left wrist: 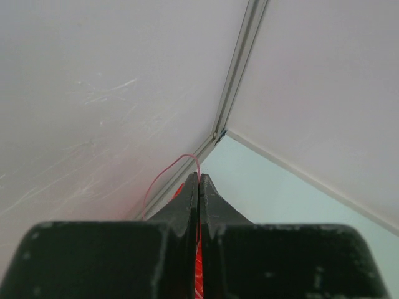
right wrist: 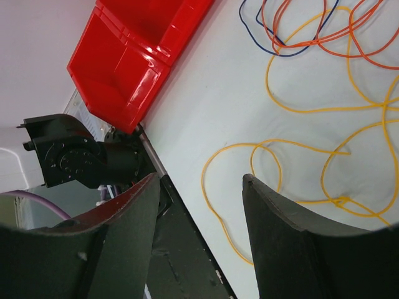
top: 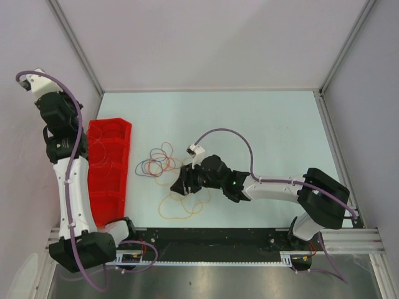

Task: Untangle the cables

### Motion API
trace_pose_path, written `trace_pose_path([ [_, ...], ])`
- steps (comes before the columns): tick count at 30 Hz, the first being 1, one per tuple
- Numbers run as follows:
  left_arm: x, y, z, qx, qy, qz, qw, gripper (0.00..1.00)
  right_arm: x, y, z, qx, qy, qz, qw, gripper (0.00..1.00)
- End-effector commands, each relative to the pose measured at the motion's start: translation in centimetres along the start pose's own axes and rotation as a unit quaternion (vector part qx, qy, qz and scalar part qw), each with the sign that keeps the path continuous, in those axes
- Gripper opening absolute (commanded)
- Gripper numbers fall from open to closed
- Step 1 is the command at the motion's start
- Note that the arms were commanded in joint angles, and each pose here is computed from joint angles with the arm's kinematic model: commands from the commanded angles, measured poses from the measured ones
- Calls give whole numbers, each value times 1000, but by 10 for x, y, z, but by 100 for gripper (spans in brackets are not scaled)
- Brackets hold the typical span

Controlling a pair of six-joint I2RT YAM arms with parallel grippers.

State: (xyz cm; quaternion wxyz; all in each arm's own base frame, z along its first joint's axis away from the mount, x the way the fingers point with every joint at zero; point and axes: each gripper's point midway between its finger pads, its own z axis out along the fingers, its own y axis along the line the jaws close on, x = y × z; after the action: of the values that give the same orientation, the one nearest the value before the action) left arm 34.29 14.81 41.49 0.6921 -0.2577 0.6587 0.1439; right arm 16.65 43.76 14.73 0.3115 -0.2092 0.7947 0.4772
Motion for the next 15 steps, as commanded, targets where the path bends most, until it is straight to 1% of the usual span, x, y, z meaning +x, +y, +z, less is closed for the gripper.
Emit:
trace_pose_path([
  [1,8,-4,16,4,-2,-17,1000,0,-12,9,-2,-7,-21,-1,1000,61],
  [5,24,-10,26,19,18,-23,999,0,-9,8,0,-7,-18,-1,1000,61],
  [8,33,-11,23,23,30,-29,999,0,-7,5,1,-4,-15,-1,1000,61],
  [9,45,-10,21,23,41,-30,998,0,-6,5,1,-4,-14,0,1000,61],
  [11,54,-10,15,28,49,-43,998,0,-5,4,3,-5,-13,0,1000,61],
  [12,74,-8,12,28,69,-43,996,0,-5,4,3,-6,-13,2,1000,61],
  [14,89,-8,7,30,83,-56,994,0,-4,3,5,-8,-12,5,1000,61],
  [15,106,-5,2,28,101,-58,993,0,-5,4,6,-11,-13,6,1000,61],
])
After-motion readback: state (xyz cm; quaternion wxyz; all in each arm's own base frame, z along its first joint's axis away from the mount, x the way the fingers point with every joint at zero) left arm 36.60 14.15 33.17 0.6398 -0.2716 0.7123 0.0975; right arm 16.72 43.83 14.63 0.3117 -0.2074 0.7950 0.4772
